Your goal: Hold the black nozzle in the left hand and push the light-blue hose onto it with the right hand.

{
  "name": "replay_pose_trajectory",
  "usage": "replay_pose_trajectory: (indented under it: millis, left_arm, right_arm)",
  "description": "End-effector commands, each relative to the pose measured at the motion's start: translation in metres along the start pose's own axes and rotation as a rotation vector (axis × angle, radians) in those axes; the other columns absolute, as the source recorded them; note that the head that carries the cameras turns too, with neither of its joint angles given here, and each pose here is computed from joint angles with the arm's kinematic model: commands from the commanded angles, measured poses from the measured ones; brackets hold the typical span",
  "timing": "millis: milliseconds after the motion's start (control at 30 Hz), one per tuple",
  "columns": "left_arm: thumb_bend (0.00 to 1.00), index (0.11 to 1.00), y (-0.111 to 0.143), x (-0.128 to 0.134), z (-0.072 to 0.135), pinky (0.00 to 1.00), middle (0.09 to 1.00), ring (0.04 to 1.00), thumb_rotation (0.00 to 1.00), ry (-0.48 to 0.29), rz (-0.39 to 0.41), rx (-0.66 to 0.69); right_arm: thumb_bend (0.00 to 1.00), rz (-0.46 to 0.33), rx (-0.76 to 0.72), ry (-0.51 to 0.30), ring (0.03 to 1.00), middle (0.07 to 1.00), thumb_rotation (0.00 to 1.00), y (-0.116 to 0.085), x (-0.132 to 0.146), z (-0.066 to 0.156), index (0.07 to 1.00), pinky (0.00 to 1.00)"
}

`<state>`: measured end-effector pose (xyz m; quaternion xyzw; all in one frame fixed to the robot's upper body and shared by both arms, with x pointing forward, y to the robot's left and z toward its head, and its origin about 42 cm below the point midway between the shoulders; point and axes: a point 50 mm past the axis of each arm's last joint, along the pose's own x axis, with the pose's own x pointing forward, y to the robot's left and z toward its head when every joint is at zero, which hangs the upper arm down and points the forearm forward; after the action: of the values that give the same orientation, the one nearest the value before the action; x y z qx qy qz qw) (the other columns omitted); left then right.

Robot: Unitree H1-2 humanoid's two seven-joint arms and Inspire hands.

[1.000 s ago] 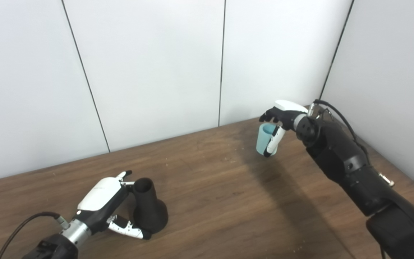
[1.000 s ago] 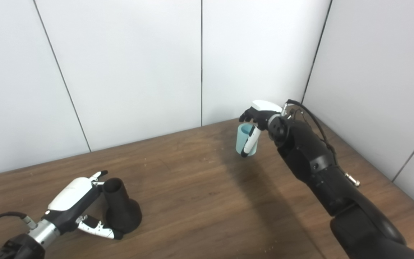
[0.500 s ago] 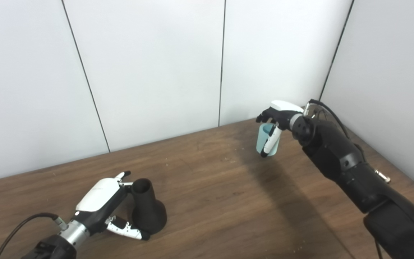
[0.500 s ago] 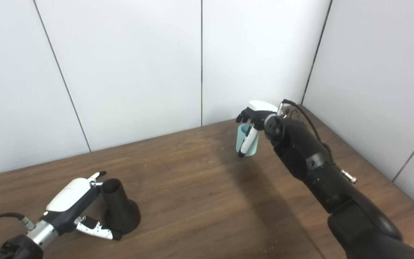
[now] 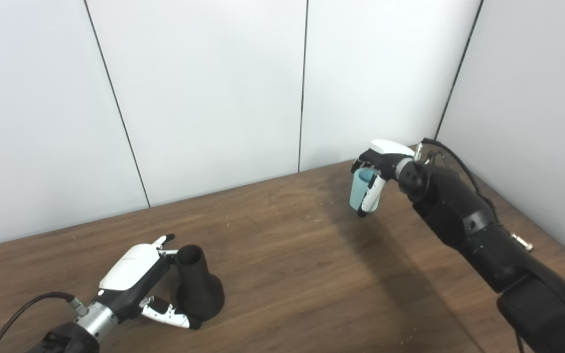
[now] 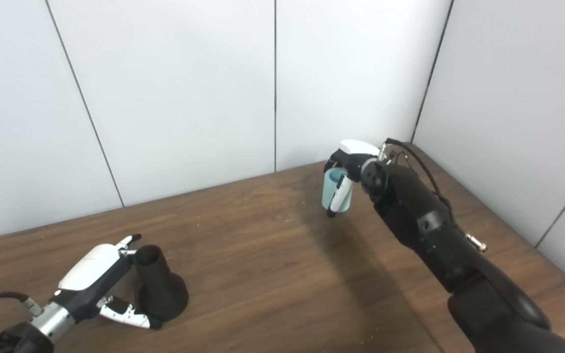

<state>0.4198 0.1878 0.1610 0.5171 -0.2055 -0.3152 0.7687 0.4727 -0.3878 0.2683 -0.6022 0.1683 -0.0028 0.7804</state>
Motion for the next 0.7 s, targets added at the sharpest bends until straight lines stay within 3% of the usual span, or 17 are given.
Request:
replay_pose_trajectory:
  millis: [0, 500, 667]
  left_arm:
    - [0.53, 0.482, -0.0373, -0.0427, -0.0340, 1.00, 0.480, 0.611, 0.00, 0.163, -0.237, 0.060]
    - [0.53, 0.485, -0.0373, -0.0417, -0.0336, 1.00, 0.475, 0.611, 0.00, 0.162, -0.253, 0.051]
    - [0.53, 0.485, -0.0361, -0.0413, -0.0331, 1.00, 0.475, 0.607, 0.00, 0.159, -0.252, 0.053]
  right_arm:
    - [0.81, -0.091, 0.001, -0.018, 0.697, 0.741, 0.03, -0.0285, -0.0031, 0.0003, 0.742, 0.60]
    - [0.74, -0.112, -0.011, 0.003, 0.703, 0.714, 0.00, -0.0231, -0.0036, -0.0062, 0.715, 0.59]
    - [0.72, -0.138, 0.013, -0.008, 0.612, 0.631, 0.00, -0.0221, -0.0026, -0.0073, 0.662, 0.54]
